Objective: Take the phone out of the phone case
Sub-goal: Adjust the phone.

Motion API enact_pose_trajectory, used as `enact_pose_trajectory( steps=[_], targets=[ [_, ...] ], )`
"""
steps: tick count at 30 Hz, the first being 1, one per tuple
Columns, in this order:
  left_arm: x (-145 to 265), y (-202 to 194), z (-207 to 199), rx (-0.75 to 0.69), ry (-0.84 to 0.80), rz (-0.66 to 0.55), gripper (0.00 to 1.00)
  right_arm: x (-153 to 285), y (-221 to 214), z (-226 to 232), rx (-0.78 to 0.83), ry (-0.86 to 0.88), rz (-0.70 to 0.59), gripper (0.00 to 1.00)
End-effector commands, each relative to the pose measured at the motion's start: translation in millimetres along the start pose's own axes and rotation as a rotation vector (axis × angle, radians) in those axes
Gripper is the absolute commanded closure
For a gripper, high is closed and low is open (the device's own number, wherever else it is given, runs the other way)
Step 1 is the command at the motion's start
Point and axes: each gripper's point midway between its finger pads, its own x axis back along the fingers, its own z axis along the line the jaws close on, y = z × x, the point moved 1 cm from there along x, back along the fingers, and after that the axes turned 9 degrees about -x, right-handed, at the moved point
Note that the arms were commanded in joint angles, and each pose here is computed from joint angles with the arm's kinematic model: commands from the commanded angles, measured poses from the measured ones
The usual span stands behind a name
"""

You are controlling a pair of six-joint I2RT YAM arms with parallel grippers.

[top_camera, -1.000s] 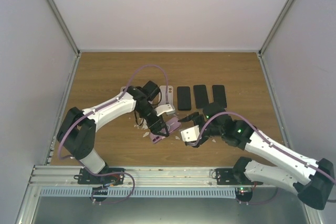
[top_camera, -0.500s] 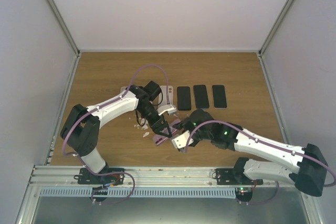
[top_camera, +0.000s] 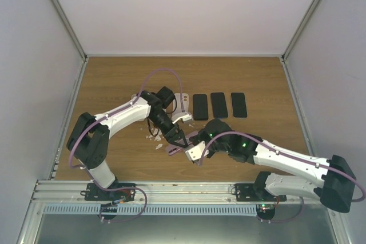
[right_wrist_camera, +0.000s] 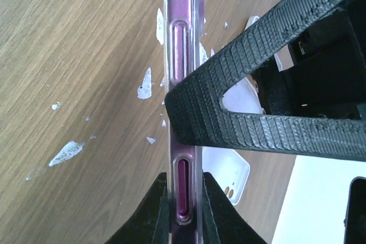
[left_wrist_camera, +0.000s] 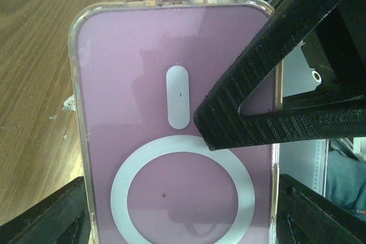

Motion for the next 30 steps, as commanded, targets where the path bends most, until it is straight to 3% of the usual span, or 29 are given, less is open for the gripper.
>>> enact_pose_trajectory(
  steps=[1, 3, 5, 12, 17, 24, 30],
  targets=[
    [19, 26, -21, -0.079, -0.048, -0.108, 0.34, 5, 9, -15, -0.072, -0.047, -0.03, 1.0],
    [32, 31, -22, -0.087, -0.032, -0.154, 0.12, 11, 12, -22, -0.131, -0.048, -0.051, 1.0],
    [54, 38, -17, -0.075, -0.005, -0.231, 0.01, 18, 16, -30, -0.196, -0.046, -0.083, 0.99],
    [169, 53, -3, -0.102, 0.161, -0.599, 0.01, 46, 32, -61, -0.358, -0.068, -0.215, 0.99],
    [226, 53, -9, -0.158, 0.284, -0.77, 0.01, 72, 41, -98, -0.508, -0.12, -0.337, 1.0],
    [246, 56, -35, -0.224, 0.294, -0.834, 0.01, 127, 48, -164, -0.795, -0.187, -0.548, 1.0],
    [250, 58, -62, -0.308, 0.274, -0.884, 0.01, 164, 54, -195, -1.018, -0.147, -0.745, 0.99]
  ],
)
